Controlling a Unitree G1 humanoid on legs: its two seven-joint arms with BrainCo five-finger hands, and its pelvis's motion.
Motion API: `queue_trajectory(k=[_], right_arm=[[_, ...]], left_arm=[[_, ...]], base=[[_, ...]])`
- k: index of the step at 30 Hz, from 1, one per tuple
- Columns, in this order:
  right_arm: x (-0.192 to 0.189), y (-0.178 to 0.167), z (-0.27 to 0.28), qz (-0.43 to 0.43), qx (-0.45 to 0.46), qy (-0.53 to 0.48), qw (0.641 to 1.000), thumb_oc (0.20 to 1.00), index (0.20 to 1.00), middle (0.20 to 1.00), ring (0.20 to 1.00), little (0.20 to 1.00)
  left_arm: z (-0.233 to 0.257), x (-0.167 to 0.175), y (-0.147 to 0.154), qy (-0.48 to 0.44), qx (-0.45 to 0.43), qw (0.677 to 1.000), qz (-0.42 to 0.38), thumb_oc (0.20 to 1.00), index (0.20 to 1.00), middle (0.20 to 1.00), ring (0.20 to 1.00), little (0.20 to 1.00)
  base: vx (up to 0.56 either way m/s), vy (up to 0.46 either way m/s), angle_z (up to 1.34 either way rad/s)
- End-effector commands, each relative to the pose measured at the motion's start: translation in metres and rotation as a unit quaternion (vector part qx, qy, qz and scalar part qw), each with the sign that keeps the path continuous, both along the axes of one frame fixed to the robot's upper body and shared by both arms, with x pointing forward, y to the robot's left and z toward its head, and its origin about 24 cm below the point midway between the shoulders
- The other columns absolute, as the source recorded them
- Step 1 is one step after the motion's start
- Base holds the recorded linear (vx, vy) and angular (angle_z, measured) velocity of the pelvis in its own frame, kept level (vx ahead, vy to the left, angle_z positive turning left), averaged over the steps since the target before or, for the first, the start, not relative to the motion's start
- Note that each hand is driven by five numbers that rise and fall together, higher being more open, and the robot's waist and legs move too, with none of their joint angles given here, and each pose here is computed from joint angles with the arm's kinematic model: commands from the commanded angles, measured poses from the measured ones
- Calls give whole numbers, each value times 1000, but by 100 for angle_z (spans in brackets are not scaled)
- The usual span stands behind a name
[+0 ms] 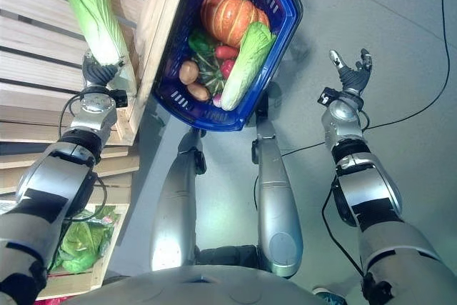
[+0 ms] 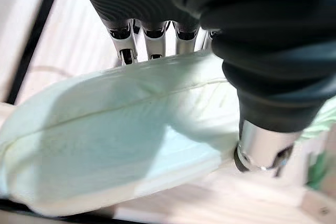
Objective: Pick up fruits and vegetables into the basket
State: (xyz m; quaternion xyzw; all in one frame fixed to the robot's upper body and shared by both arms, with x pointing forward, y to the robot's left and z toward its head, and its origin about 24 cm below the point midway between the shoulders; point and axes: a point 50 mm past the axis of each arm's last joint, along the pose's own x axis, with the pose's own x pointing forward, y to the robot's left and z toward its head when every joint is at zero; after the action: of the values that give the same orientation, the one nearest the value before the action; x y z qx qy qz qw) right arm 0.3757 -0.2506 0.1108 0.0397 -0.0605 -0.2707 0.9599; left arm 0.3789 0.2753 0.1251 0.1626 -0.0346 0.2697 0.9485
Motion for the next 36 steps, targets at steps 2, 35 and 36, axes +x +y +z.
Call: queue_trajectory(k=[2, 35, 36], right_arm=[[-7, 5, -1, 28, 24, -47, 998, 1000, 1000, 1000, 1000, 1000], [-40, 107, 57, 370, 25, -204, 906, 1000, 1000, 1000, 1000, 1000], [-41, 108, 57, 375, 25, -203, 904, 1000, 1000, 1000, 1000, 1000]], left_arm=[[13, -5, -8, -93, 17, 995, 19, 200, 200, 200, 200, 200], [82, -37, -112, -300, 341, 865, -213, 200, 200, 200, 200, 200], [83, -39, -116, -303, 342, 861, -224, 200, 200, 200, 200, 200]], base=[[-15, -14, 4], [-2, -2, 1], [0, 0, 0]])
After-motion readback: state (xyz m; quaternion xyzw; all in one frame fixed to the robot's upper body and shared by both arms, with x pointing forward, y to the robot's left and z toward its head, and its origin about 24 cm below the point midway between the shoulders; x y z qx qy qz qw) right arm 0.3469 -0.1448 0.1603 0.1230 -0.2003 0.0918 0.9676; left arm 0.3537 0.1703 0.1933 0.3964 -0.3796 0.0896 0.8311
